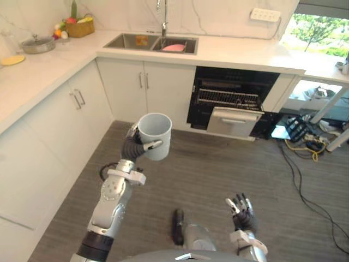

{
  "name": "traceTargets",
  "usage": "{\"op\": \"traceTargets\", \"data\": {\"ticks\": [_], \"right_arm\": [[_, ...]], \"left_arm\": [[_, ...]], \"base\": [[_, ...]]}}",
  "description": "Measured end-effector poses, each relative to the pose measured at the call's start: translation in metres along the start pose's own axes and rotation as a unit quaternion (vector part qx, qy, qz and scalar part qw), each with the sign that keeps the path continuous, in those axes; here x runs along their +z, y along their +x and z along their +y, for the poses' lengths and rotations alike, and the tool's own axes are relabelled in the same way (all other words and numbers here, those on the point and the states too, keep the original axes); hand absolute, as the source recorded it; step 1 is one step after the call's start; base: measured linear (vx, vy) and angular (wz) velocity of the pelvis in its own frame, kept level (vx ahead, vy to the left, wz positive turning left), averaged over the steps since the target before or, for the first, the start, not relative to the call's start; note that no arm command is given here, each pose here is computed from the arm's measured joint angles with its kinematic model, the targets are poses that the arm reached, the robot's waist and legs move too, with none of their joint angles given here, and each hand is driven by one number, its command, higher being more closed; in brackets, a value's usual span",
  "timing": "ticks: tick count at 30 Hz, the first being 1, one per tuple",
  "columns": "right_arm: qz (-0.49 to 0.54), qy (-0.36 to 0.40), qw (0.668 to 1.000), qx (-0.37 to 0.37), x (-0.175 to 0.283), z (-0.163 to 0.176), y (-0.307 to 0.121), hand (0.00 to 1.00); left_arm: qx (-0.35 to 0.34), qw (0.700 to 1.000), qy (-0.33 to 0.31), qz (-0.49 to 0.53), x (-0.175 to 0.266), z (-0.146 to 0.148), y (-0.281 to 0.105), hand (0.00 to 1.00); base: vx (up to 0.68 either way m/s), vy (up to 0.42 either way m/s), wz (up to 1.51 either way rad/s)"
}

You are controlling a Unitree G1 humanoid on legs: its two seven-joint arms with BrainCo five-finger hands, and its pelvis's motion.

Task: Walk over to the sink, pick up the cup, carry it to the dishwasher, place the cup inside the dishwasher, then close the dishwasher door

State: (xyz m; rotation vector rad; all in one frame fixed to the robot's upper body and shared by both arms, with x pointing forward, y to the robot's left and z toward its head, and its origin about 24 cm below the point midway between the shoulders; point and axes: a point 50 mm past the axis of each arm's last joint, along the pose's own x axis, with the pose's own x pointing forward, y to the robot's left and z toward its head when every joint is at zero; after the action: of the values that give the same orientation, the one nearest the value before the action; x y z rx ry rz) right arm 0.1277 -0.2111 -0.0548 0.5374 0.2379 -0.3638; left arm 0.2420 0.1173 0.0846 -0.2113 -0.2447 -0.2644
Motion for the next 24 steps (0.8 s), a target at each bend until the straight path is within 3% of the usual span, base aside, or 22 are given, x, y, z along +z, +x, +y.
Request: {"op": "traceTargets", "data": {"ticks": [8, 15, 24], "right_arm": [[-0.07, 0.009, 0.996, 0.054, 0.032, 0.03, 0.008, 0.0], [-0.143, -0.006, 0.98, 0.139, 0.066, 0.068, 0.026, 0.0], [-0.169, -0.06, 0.962, 0.205, 0.091, 0.067, 0.032, 0.0]], "left_arm": [[-0.029, 0.997, -0.061, -0.036, 0.008, -0.02, 0.004, 1.0], [0.04, 0.995, -0.08, -0.033, 0.002, -0.009, -0.006, 1.0], [0.132, 0.989, -0.064, -0.026, -0.004, 0.022, -0.026, 1.0]], "base": [[0.56, -0.174, -0.3], [0.46, -0.035, -0.87], [0.47, 0.294, -0.78]]}}
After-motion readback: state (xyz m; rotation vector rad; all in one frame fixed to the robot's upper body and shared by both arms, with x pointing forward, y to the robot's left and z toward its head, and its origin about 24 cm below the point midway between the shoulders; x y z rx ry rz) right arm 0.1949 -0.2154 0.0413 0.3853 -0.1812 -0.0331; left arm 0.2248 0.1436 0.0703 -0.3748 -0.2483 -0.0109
